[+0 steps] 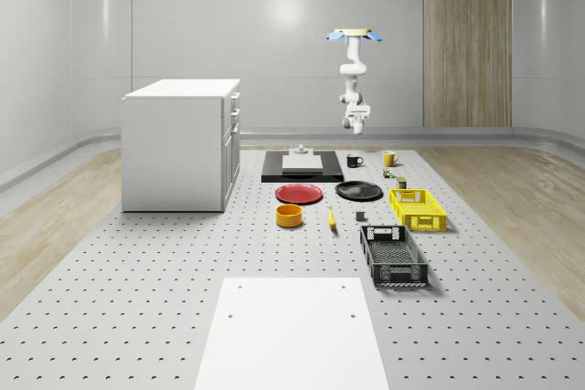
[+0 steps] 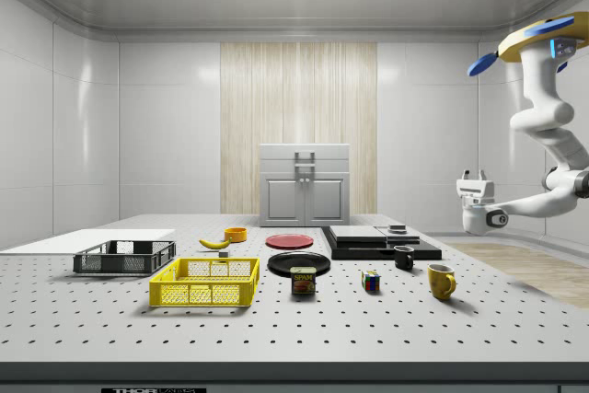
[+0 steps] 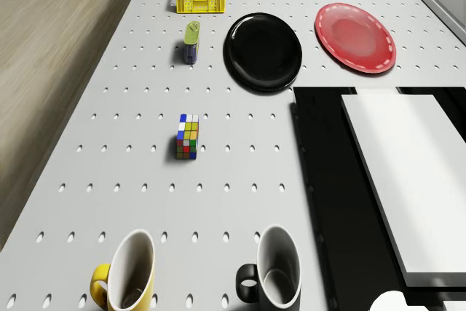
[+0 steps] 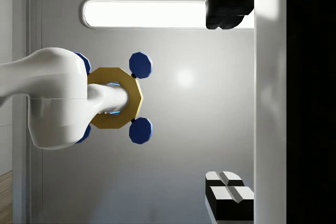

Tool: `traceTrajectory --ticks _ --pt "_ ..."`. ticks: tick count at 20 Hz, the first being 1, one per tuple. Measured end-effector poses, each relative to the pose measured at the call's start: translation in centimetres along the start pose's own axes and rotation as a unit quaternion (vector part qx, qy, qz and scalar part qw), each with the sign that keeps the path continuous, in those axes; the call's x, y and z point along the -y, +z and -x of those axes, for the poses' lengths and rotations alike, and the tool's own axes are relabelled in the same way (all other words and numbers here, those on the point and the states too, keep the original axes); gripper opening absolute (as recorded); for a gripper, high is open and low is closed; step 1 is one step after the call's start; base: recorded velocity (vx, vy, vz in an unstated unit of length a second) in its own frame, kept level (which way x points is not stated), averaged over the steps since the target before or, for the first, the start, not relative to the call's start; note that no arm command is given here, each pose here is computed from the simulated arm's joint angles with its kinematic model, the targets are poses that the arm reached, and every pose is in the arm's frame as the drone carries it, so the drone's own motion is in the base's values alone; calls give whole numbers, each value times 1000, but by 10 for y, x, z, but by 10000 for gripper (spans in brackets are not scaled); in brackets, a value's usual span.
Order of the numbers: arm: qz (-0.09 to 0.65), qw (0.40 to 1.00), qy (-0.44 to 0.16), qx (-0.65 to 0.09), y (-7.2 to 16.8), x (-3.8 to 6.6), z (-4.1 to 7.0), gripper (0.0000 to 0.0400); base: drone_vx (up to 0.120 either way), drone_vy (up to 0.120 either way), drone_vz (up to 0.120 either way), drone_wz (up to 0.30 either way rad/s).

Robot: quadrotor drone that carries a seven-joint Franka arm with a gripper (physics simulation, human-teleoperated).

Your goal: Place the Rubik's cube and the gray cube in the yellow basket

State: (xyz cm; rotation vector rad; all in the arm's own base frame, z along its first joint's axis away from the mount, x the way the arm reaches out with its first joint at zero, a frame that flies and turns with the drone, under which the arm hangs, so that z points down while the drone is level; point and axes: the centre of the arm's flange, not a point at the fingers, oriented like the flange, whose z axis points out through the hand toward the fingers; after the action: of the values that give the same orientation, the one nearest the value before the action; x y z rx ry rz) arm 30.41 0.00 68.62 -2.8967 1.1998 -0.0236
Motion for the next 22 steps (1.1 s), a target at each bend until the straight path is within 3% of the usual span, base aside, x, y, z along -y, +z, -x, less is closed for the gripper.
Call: traceTrajectory --ticks 22 --pt "-5 1000 0 -7 -5 0 1 400 120 120 0 0"
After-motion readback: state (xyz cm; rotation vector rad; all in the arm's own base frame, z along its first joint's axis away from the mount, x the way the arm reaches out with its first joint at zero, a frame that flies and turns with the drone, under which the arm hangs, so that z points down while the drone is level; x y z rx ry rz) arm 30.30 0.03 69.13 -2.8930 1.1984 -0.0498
